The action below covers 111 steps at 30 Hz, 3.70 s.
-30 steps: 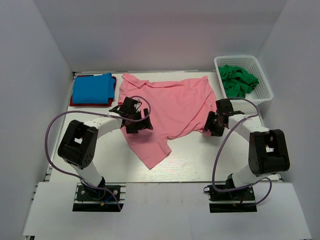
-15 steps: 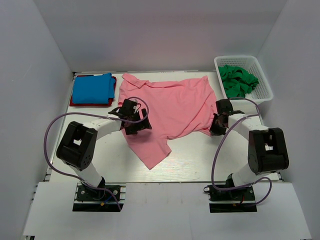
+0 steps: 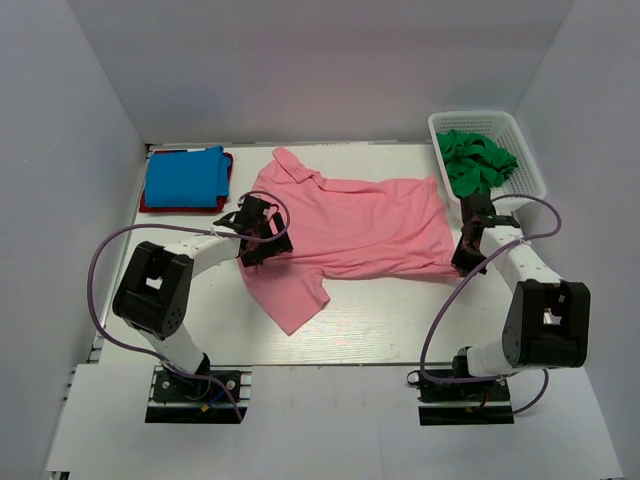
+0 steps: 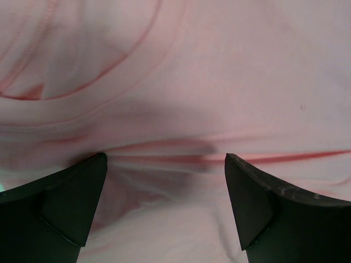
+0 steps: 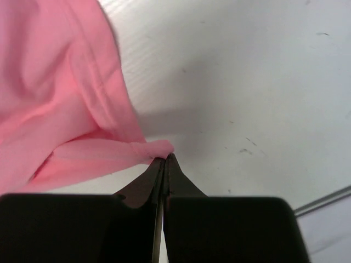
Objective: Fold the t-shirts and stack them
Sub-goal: Flatten out the tshirt
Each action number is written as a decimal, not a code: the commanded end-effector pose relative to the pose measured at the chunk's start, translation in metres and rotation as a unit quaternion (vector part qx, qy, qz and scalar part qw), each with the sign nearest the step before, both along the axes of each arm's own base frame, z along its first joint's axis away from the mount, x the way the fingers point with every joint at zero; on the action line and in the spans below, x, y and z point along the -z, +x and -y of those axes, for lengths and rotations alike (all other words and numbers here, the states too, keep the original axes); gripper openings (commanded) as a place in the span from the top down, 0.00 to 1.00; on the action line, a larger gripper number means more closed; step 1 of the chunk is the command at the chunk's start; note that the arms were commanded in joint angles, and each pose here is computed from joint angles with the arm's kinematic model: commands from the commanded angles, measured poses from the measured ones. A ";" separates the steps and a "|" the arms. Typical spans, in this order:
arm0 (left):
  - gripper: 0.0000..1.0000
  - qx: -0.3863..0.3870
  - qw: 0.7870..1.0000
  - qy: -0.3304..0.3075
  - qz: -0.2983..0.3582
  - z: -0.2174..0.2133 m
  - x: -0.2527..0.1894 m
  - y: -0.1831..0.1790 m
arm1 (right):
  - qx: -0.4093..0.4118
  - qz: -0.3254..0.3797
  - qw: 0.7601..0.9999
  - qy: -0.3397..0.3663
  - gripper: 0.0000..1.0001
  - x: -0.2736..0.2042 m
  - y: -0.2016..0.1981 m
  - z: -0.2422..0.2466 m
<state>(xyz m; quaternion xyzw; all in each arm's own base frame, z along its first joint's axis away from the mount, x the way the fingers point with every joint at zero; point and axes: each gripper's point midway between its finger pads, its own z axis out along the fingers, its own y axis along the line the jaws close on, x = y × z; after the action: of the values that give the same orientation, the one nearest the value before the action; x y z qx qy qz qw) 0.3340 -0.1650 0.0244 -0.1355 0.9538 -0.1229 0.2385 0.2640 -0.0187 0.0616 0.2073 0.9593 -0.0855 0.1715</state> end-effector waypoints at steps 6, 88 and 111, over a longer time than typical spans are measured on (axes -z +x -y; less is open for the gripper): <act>0.00 -0.039 0.981 0.122 -0.145 -0.069 0.066 -0.070 | 0.070 -0.021 0.995 -0.074 1.00 -0.029 -0.029 0.047; 0.00 0.049 0.981 0.037 0.186 0.006 -0.111 0.270 | -0.316 0.287 0.902 0.067 0.10 -0.099 0.338 -0.165; 0.00 0.106 0.988 -0.037 -0.108 -0.008 -0.043 -0.128 | -0.274 0.102 0.952 0.097 0.10 -0.040 0.005 -0.131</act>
<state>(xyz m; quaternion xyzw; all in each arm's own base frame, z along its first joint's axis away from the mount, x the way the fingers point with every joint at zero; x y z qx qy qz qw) 0.2514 -0.1434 0.0889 -0.0416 0.9703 -0.1345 0.1967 0.2766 0.1043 0.0981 -0.0756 0.9601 0.0566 0.2632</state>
